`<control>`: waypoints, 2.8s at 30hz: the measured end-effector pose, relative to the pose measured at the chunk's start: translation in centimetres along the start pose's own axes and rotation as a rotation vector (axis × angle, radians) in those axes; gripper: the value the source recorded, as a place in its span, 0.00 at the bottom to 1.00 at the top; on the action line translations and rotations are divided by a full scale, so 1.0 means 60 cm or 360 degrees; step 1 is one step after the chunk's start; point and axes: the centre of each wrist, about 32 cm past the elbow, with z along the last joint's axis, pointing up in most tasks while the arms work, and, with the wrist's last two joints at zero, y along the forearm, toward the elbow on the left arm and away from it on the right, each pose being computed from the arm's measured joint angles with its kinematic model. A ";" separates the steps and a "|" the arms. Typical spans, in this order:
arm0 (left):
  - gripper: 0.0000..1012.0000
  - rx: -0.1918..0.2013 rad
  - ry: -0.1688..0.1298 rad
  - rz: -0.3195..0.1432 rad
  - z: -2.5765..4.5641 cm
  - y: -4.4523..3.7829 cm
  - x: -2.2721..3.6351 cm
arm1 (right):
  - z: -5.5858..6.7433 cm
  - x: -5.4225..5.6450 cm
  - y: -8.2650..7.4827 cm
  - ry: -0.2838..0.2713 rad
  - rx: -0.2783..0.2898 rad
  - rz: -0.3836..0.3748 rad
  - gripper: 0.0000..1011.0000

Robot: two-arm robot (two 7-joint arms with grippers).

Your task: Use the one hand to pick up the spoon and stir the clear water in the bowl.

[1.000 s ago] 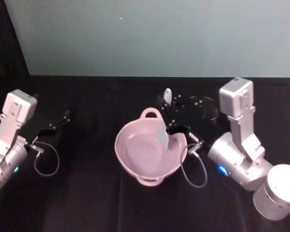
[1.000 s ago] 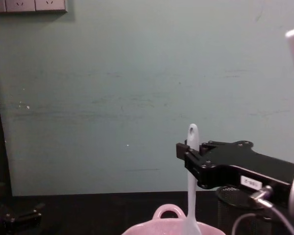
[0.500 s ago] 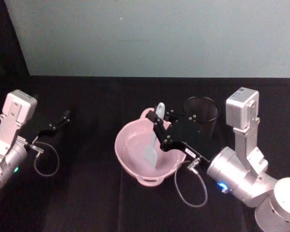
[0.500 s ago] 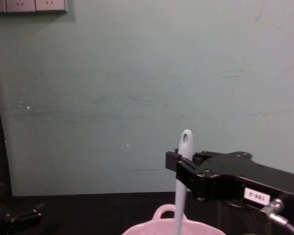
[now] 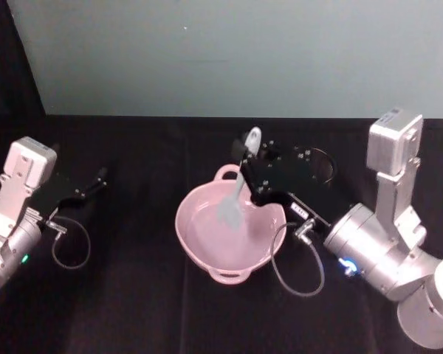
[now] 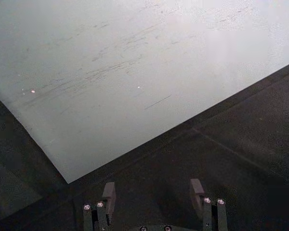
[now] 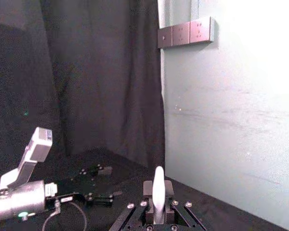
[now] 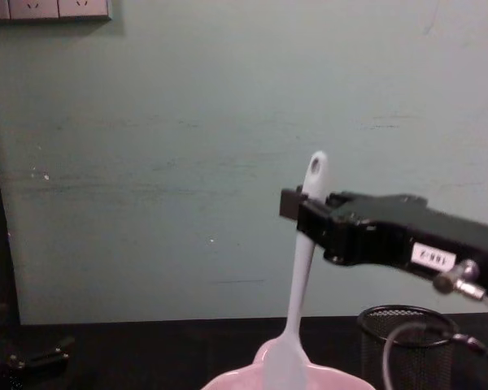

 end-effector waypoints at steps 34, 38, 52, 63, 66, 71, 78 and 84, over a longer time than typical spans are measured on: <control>1.00 0.0000 0.0000 0.0000 0.000 0.000 0.0001 | 0.084 0.085 -0.013 0.0216 -0.0065 -0.0592 0.12; 1.00 0.0000 0.0000 0.0000 0.000 0.000 0.0001 | 0.081 0.098 -0.003 0.0279 -0.0072 -0.0648 0.12; 1.00 0.0000 0.0000 0.0000 0.000 0.000 0.0001 | 0.062 0.125 0.022 0.0409 -0.0085 -0.0746 0.12; 1.00 0.0000 0.0000 0.0000 0.000 0.000 0.0001 | 0.027 0.142 0.023 0.0571 -0.0104 -0.0781 0.12; 1.00 0.0000 0.0000 0.0000 0.000 0.000 0.0001 | 0.018 0.146 0.021 0.0612 -0.0110 -0.0791 0.12; 1.00 0.0000 0.0000 0.0000 0.000 0.000 0.0001 | 0.004 0.151 0.016 0.0684 -0.0116 -0.0810 0.12; 1.00 0.0000 0.0000 0.0000 0.000 0.000 0.0001 | -0.013 0.150 0.010 0.0743 -0.0128 -0.0828 0.12; 1.00 0.0000 0.0000 0.0000 0.000 0.000 0.0000 | -0.025 0.151 0.004 0.0751 -0.0137 -0.0860 0.12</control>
